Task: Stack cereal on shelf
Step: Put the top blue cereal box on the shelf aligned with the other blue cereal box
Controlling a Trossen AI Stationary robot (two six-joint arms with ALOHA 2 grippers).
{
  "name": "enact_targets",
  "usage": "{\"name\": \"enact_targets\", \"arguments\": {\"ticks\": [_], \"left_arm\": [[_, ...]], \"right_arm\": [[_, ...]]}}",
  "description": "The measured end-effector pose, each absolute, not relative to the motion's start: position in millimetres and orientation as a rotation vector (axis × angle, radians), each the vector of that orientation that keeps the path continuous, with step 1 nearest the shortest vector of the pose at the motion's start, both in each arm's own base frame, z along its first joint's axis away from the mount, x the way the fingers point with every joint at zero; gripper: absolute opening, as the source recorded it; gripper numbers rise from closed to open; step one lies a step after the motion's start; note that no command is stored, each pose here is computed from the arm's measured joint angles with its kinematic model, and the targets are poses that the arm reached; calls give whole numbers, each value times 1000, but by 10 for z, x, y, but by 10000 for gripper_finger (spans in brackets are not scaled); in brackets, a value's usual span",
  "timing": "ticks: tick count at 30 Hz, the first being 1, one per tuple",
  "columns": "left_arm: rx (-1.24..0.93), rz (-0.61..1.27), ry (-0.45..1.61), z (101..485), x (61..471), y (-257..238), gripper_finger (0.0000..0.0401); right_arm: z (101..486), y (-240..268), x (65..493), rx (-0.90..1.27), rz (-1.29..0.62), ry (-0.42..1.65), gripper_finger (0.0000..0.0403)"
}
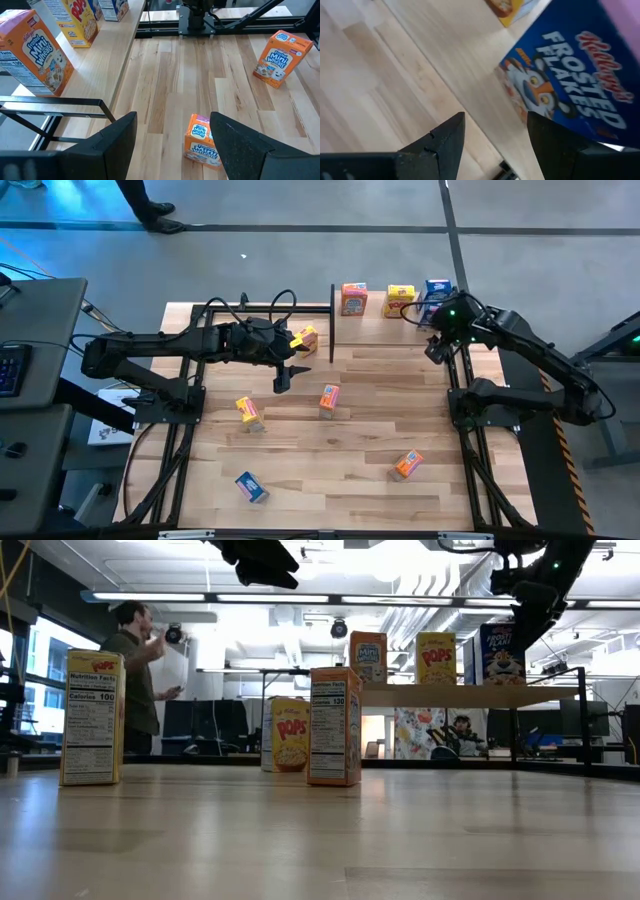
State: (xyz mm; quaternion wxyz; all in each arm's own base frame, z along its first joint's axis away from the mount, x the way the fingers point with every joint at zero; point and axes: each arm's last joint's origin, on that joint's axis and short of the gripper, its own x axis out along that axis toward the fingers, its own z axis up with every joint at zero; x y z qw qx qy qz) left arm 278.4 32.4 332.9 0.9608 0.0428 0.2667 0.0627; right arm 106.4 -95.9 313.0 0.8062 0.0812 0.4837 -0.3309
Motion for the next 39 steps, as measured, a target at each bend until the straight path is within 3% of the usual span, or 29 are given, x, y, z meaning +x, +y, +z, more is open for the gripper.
{"name": "enact_targets", "arguments": {"ticks": [22,39], "left_arm": [[86,127,541,3328,2784,324,241],[61,135,539,3329,2784,324,241]], "right_arm": [[3141,-986,1048,149,-829,1040,206],[3151,-831,1208,334,-588,916,206]]}}
